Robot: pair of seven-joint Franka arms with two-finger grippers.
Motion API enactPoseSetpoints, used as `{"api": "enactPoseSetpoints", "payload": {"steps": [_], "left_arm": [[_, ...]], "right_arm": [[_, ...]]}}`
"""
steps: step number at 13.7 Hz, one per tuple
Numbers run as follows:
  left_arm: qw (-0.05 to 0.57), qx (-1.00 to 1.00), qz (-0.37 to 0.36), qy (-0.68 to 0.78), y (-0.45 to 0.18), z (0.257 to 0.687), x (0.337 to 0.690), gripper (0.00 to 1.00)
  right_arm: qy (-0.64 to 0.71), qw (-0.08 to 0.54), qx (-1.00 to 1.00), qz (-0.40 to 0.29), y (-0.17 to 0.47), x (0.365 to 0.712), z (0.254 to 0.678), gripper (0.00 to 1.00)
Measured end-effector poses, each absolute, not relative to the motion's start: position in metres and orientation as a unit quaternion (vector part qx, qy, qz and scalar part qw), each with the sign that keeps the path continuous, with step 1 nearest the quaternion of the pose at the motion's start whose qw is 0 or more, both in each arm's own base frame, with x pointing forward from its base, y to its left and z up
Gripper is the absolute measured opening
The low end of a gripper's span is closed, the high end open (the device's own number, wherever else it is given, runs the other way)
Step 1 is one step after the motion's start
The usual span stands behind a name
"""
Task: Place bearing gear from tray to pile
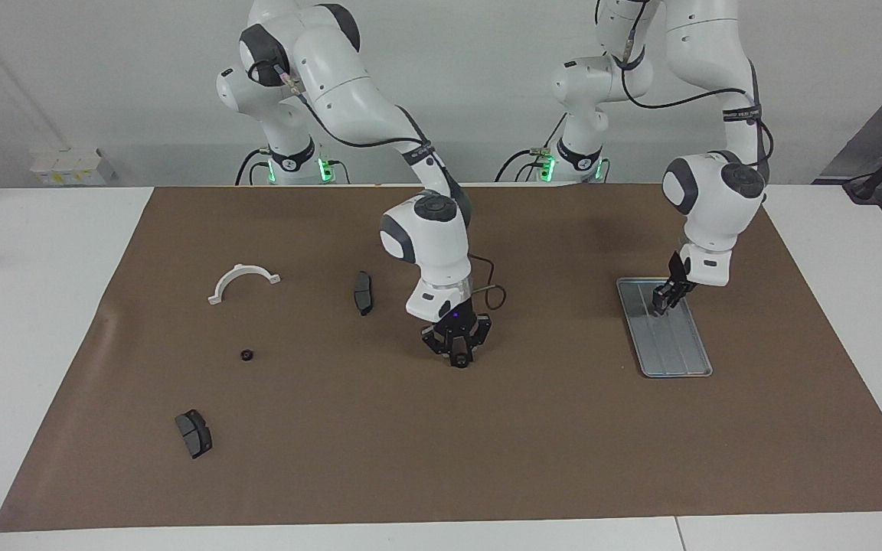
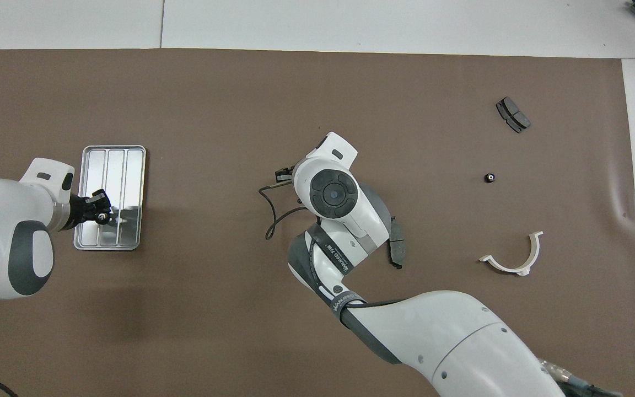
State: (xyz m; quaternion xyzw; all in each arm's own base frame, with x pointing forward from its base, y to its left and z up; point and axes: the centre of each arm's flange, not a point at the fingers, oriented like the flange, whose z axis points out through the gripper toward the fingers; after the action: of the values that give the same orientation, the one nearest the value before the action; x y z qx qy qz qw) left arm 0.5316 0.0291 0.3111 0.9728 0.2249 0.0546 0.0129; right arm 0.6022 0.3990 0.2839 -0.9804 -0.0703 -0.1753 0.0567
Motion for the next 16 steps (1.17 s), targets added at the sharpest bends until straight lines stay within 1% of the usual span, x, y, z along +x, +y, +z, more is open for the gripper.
{"api": "enactPoseSetpoints", "payload": {"steps": [4, 6, 8, 11, 13, 16], "left_arm": [[0.013, 0.973, 0.057, 0.224, 0.028, 0.313, 0.533, 0.33], [0.014, 0.973, 0.06, 0.221, 0.025, 0.32, 0.539, 0.33], [0.014, 0.975, 0.055, 0.214, 0.017, 0.334, 0.548, 0.33], [0.015, 0.978, 0.05, 0.204, 0.002, 0.37, 0.567, 0.33], [0.024, 0.972, 0.06, 0.224, -0.039, 0.396, 0.58, 0.33], [0.051, 0.962, 0.079, 0.255, -0.148, 0.418, 0.582, 0.33]], "right_arm": [[-0.063, 0.055, -0.98, -0.178, 0.39, 0.609, 0.286, 0.35], [-0.05, 0.05, -0.981, -0.18, 0.374, 0.62, 0.287, 0.35], [-0.048, 0.031, -0.984, -0.171, 0.337, 0.638, 0.293, 0.35], [-0.056, 0.0, -0.986, -0.16, 0.252, 0.672, 0.324, 0.35], [-0.048, -0.012, -0.986, -0.158, 0.197, 0.687, 0.335, 0.35], [-0.034, -0.027, -0.989, -0.141, 0.13, 0.696, 0.322, 0.35]]}}
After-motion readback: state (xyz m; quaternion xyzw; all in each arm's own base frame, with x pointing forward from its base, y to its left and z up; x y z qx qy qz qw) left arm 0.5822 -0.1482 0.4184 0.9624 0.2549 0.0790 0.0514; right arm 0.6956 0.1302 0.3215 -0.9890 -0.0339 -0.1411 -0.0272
